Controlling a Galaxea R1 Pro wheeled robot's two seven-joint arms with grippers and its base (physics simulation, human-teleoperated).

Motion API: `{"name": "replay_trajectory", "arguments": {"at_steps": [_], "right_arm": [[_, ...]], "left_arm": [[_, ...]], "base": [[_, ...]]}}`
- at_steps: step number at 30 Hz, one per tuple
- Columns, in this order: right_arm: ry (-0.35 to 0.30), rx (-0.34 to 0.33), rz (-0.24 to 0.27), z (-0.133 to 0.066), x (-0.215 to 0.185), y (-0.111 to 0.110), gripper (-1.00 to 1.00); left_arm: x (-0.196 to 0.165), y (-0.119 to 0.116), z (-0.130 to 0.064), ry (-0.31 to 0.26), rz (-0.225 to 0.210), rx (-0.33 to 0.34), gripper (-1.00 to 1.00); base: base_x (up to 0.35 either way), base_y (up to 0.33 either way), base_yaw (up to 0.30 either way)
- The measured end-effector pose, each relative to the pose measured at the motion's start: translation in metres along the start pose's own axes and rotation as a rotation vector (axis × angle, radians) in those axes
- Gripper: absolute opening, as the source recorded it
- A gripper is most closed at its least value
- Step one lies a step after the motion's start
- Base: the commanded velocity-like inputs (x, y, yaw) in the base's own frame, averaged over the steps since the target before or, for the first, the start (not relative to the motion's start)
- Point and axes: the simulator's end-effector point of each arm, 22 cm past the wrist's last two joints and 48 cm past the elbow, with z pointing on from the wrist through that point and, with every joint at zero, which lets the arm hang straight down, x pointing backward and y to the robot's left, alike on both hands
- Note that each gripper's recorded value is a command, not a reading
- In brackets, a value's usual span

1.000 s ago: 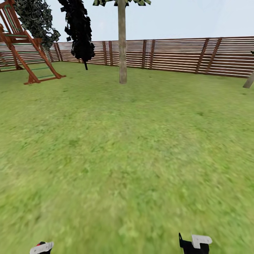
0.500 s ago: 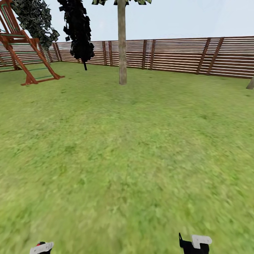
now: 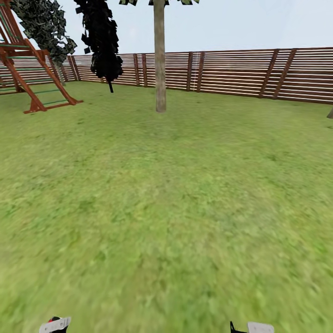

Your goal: In the garden, pick up the pesticide atomizer on the floor and spray pesticide onto both trees until each tree trunk is fully covered.

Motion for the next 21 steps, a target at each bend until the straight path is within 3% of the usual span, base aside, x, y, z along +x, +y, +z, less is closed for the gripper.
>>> {"name": "replay_trajectory", "arguments": {"at_steps": [21], "right_arm": [[0.018, -0.005, -0.001, -0.0052, 0.0112, 0.0025, 1.00]], "left_arm": [[0.0002, 0.0007, -0.0001, 0.000, 0.001, 0.000, -1.00]], "base": [[0.343, 0.000, 0.000]]}}
